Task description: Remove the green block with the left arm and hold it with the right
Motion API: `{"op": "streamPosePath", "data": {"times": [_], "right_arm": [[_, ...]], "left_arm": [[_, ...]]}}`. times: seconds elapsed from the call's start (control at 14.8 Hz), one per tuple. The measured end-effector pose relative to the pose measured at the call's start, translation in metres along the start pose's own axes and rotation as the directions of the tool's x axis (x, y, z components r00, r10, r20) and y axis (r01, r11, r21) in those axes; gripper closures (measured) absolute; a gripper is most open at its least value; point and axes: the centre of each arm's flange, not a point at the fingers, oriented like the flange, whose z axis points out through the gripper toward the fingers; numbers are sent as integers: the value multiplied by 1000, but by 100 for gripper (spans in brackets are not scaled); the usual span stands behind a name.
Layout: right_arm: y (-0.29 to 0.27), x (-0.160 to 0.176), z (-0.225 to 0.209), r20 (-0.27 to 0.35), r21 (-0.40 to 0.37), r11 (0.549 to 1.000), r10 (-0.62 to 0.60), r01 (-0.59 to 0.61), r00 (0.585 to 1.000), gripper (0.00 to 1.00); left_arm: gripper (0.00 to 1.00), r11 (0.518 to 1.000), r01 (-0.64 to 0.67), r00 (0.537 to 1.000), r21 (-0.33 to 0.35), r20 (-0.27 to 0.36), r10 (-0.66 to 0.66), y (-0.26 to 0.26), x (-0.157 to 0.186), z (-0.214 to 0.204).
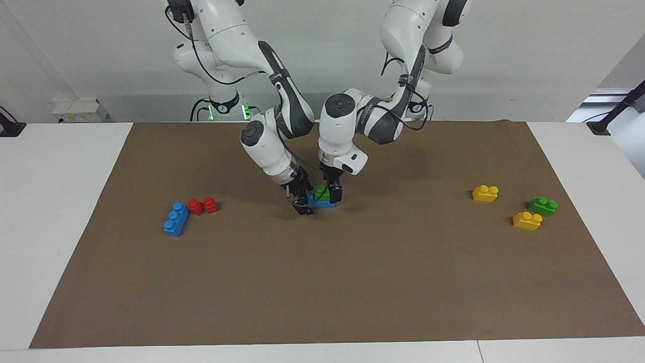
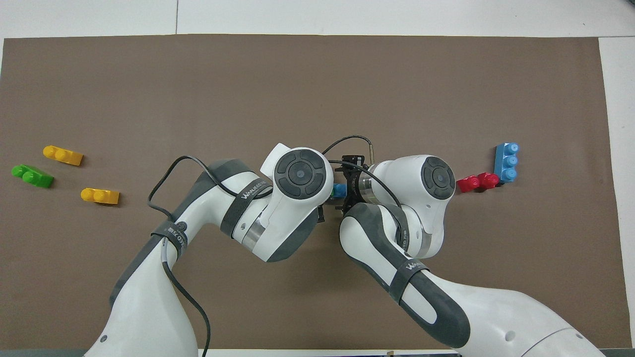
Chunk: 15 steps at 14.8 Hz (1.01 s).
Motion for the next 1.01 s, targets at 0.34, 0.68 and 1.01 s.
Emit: {"op": "streamPosePath", "data": {"times": [0.34, 0.68, 1.01], "right_arm": [[1, 2, 3, -4, -2, 1000, 0, 0, 1000, 0], [0, 7, 2, -5, 1, 1000, 7, -7, 1000, 49], [0, 6, 1, -4, 2, 1000, 7, -7, 1000, 66]], "left_arm": [[0, 1000, 0, 1000, 2, -2, 0, 0, 0, 1], [0, 1000, 4, 1000, 1, -2, -4, 0, 0, 1], [0, 1000, 8, 1000, -1, 1, -8, 0, 0, 1]]}}
